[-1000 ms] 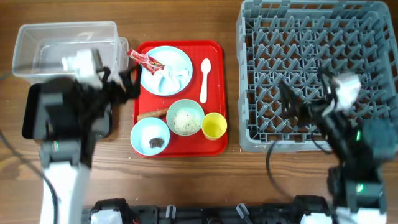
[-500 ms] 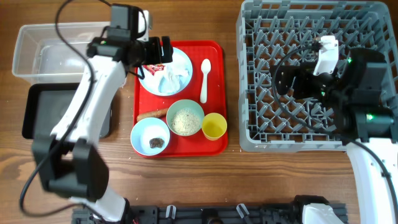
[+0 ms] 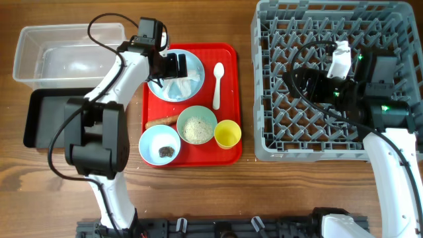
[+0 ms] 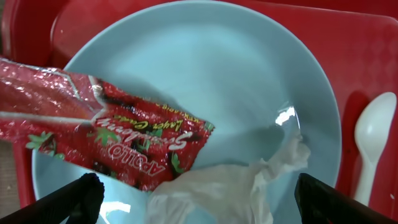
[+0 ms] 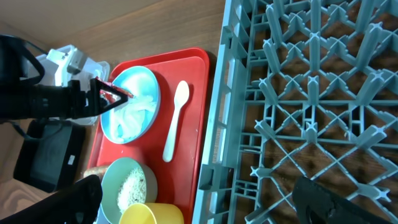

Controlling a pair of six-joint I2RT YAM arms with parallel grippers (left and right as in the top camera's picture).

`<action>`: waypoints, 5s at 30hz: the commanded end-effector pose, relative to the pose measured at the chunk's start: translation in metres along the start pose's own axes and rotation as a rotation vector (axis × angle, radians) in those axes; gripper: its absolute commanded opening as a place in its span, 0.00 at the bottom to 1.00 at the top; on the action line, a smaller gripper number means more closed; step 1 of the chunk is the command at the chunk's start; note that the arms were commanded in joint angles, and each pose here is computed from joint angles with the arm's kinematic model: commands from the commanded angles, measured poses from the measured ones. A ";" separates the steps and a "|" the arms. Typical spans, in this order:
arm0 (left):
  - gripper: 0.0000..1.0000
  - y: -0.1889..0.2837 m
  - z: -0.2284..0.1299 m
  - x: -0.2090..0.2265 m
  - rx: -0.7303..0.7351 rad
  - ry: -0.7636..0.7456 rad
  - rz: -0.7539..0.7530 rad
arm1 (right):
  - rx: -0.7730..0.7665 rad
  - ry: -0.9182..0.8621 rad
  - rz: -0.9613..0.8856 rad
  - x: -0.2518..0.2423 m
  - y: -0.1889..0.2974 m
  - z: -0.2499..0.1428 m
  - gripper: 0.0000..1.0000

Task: Sort waste into correct bins and load items into the dishwasher rack
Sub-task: 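Grasp the red candy wrapper and tissue on the plate with left gripper, then carry the wrapper and tissue left and drop into the clear bin, then reach the left gripper to the yellow cup and grasp it, then lift the yellow cup and hand it to the right gripper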

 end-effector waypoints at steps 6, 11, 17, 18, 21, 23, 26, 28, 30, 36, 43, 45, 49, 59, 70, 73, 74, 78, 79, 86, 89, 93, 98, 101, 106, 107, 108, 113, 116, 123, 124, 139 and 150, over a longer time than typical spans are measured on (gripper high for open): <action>1.00 -0.025 -0.005 0.004 0.038 -0.014 0.017 | -0.010 0.000 0.019 0.004 0.002 0.006 1.00; 0.99 -0.027 -0.002 0.004 0.024 -0.015 0.015 | -0.010 0.000 0.019 0.004 0.002 0.006 1.00; 0.81 -0.042 -0.008 0.007 0.048 -0.012 0.019 | -0.011 0.000 0.020 0.005 0.002 0.007 1.00; 0.80 -0.045 -0.010 0.008 0.057 -0.011 0.020 | -0.011 0.000 0.020 0.005 0.002 0.007 1.00; 0.69 -0.056 -0.016 0.010 0.084 -0.008 0.023 | -0.011 0.001 0.020 0.005 0.002 0.007 1.00; 0.46 -0.057 -0.017 0.010 0.087 -0.003 0.024 | -0.011 0.000 0.020 0.005 0.002 0.007 1.00; 0.07 -0.057 -0.017 0.010 0.090 -0.003 0.024 | -0.011 0.000 0.020 0.005 0.002 0.007 1.00; 0.04 -0.057 -0.019 0.010 0.098 0.002 0.025 | -0.010 0.000 0.019 0.004 0.002 0.006 1.00; 0.04 -0.053 -0.018 0.009 0.098 0.017 0.021 | -0.010 0.000 0.019 0.004 0.002 0.006 1.00; 0.04 -0.003 0.007 -0.001 0.013 0.071 0.006 | -0.011 0.000 0.020 0.005 0.002 0.007 1.00; 0.04 0.100 0.044 -0.020 -0.215 0.041 -0.034 | -0.011 0.001 0.019 0.004 0.002 0.007 1.00; 0.04 0.120 0.045 -0.022 -0.253 0.036 -0.040 | -0.012 0.001 0.020 0.005 0.002 0.007 1.00; 0.04 0.144 0.047 -0.020 -0.301 0.041 -0.042 | -0.016 0.004 0.021 0.005 0.002 0.008 1.00; 0.04 0.176 0.071 0.107 -0.456 0.110 0.313 | -0.022 0.003 0.023 0.005 0.001 0.009 1.00; 0.30 0.109 0.069 0.196 -0.386 0.200 0.395 | -0.025 -0.018 0.023 0.005 0.000 0.010 1.00; 0.80 0.104 0.068 0.200 -0.378 0.205 0.397 | -0.025 -0.018 0.024 0.005 0.000 0.010 1.00; 0.86 0.106 0.070 0.201 -0.390 0.204 0.399 | -0.025 -0.018 0.024 0.005 0.000 0.010 1.00; 0.99 0.137 0.082 0.195 -0.481 0.195 0.405 | -0.025 -0.018 0.024 0.005 0.000 0.010 1.00; 1.00 0.149 0.083 0.192 -0.504 0.193 0.406 | -0.025 -0.018 0.024 0.005 0.000 0.010 1.00; 0.96 0.211 0.063 0.111 -0.497 0.087 0.139 | -0.025 -0.018 0.024 0.005 0.000 0.010 1.00; 0.92 0.212 0.038 0.073 -0.381 0.056 0.011 | -0.023 -0.018 0.023 0.004 0.000 0.010 1.00; 0.84 0.195 0.005 0.034 -0.188 0.030 -0.116 | -0.023 -0.018 0.023 0.004 0.000 0.010 1.00; 0.82 0.183 -0.014 -0.029 -0.084 -0.075 -0.188 | -0.023 -0.019 0.023 0.004 0.000 0.010 1.00; 0.79 0.173 -0.028 -0.066 -0.044 -0.166 -0.224 | -0.023 -0.019 0.023 0.004 0.000 0.010 1.00; 0.73 0.130 -0.066 -0.108 0.062 -0.200 -0.232 | -0.023 -0.019 0.023 0.004 0.000 0.010 1.00; 0.72 0.124 -0.071 -0.111 0.078 -0.196 -0.232 | -0.023 -0.018 0.023 0.004 0.000 0.010 1.00; 0.72 0.116 -0.078 -0.116 0.098 -0.206 -0.236 | -0.023 -0.018 0.023 0.004 0.000 0.010 1.00; 0.70 0.093 -0.104 -0.144 0.185 -0.284 -0.246 | -0.023 -0.019 0.023 0.004 0.000 0.010 1.00; 0.68 0.085 -0.113 -0.153 0.221 -0.308 -0.244 | -0.023 -0.033 0.023 0.004 0.000 0.010 1.00; 0.62 0.071 -0.126 -0.150 0.294 -0.275 -0.193 | -0.023 -0.042 0.023 0.004 0.000 0.010 1.00; 0.60 0.071 -0.126 -0.150 0.298 -0.275 -0.191 | -0.023 -0.042 0.023 0.004 0.000 0.010 1.00; 0.39 0.056 -0.156 -0.155 0.352 -0.339 -0.189 | -0.017 -0.047 0.021 0.004 0.000 0.008 1.00; 0.04 0.053 -0.156 -0.156 0.343 -0.336 -0.193 | -0.012 -0.050 0.019 0.004 0.000 0.007 1.00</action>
Point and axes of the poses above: each gripper's point midway between its finger pads, its own y axis back along the fingers, its own x axis along the line the jaws close on, z = x × y, the point moved 5 cm from there along y, back along the fingers, and after that the axes turned 6 degrees about -y, right-handed, at the moved point
